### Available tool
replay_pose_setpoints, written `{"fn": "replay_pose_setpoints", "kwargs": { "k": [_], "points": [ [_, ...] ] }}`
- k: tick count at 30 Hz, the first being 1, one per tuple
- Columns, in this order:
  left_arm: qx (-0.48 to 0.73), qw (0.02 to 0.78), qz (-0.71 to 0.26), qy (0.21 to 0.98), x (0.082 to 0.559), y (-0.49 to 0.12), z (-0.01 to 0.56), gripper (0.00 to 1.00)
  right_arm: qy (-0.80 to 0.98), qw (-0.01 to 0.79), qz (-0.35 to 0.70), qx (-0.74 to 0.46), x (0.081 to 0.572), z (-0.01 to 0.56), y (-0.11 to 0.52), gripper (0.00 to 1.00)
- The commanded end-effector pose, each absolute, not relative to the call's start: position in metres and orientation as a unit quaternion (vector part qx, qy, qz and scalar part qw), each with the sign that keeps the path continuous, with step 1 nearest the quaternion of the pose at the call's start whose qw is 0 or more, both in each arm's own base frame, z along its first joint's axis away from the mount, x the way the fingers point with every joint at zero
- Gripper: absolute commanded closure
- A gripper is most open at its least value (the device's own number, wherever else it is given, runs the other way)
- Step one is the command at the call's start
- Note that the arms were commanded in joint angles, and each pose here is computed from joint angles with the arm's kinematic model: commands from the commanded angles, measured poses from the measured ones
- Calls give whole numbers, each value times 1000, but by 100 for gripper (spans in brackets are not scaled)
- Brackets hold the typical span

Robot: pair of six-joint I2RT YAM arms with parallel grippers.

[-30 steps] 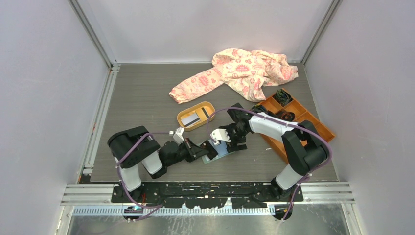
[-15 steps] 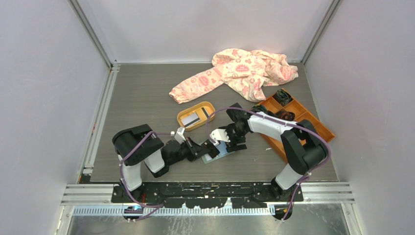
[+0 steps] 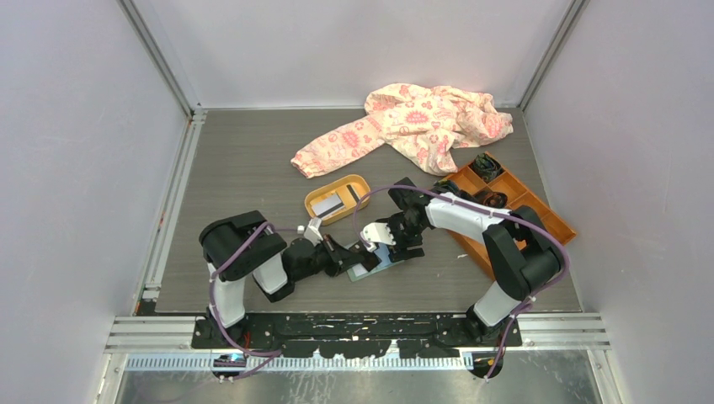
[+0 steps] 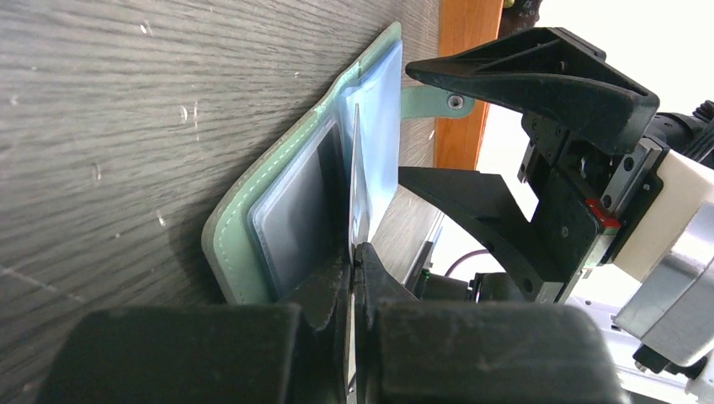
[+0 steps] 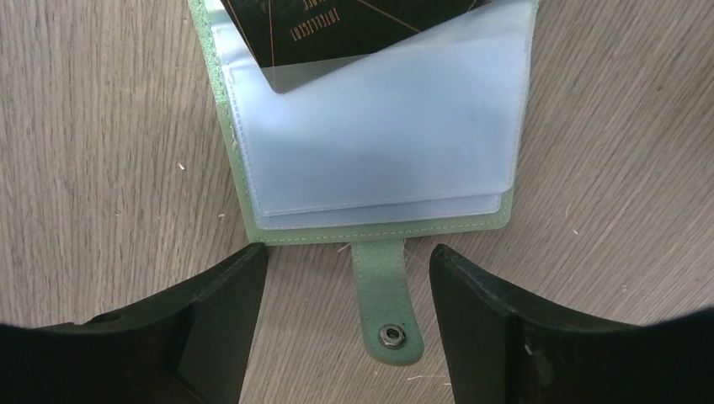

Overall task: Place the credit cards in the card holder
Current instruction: Insert the credit card into the card holder.

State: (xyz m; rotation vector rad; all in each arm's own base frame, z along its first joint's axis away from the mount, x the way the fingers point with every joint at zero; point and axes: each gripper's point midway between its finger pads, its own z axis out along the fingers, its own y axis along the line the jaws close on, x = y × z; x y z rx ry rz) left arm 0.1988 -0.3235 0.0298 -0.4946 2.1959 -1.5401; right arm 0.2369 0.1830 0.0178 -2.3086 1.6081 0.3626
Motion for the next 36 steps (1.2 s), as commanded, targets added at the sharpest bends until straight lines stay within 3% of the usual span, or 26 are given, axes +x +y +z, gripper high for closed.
{"fn": "replay_pose_setpoints", "kwargs": {
  "k": [1, 11, 36],
  "points": [
    [-173, 193, -547, 796, 199, -326, 27, 100, 554, 162, 123, -808, 243, 23, 190, 25],
    [-178, 145, -536, 812, 193, -326, 19, 100, 553, 162, 121, -808, 243, 24, 191, 26],
    [-156, 116, -535, 823, 204, -327, 24, 100, 554, 147, 112, -812, 242, 19, 197, 32]
  ]
}}
